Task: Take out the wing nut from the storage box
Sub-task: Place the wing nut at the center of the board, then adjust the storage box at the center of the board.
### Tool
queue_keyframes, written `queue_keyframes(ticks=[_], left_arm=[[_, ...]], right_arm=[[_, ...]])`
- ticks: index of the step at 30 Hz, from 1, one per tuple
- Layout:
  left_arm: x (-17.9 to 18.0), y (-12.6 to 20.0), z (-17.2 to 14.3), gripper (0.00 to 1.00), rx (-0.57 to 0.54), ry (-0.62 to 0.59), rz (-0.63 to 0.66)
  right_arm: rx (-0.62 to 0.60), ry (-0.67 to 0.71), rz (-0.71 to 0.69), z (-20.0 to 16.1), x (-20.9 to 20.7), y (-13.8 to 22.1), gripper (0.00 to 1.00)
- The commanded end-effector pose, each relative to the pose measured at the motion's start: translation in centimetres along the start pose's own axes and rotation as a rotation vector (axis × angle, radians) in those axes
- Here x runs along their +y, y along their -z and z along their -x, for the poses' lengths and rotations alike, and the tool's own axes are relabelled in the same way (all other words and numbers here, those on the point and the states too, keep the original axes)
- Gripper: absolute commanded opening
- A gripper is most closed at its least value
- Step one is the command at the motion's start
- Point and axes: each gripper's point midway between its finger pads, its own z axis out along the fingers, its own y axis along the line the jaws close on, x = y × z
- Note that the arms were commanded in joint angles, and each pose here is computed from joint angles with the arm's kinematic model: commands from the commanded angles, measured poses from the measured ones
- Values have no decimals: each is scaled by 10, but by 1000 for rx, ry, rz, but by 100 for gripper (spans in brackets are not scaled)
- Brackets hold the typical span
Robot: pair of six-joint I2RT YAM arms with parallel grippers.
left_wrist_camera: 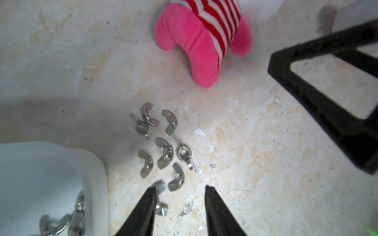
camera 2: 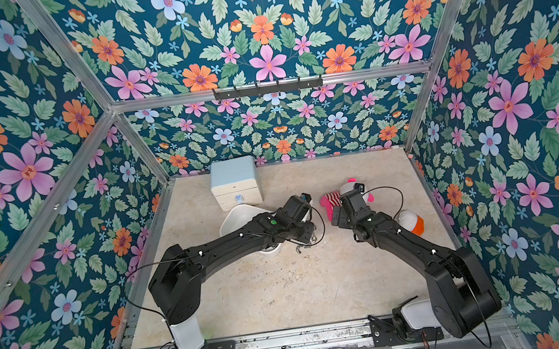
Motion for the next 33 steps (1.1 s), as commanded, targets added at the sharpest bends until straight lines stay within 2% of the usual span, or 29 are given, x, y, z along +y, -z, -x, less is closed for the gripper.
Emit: queue_keyframes(ticks=[1,7,14,20,24,30,33], left_arm=[[17,10,11,47,-44,45,49],[57,24,15,50,-74,127,125],[119,45,10,53,-101,221,233],[147,27,-15,53,43,153,311],[161,19,-28,54,77,159,360],[191,37,-24,56,17,233,430],[212,52,-18,57,-5,246,510]], right_arm=[[-15,0,4,4,1,2,99],[-15,1,3,3,0,2,99],[-13,2,1,1,-1,3,99],[-15,1,8,3,1,3,99],[-14,4,5,2,0,4,99],[-15,6,4,2,-1,6,99],[-18,4,10,3,0,5,99]])
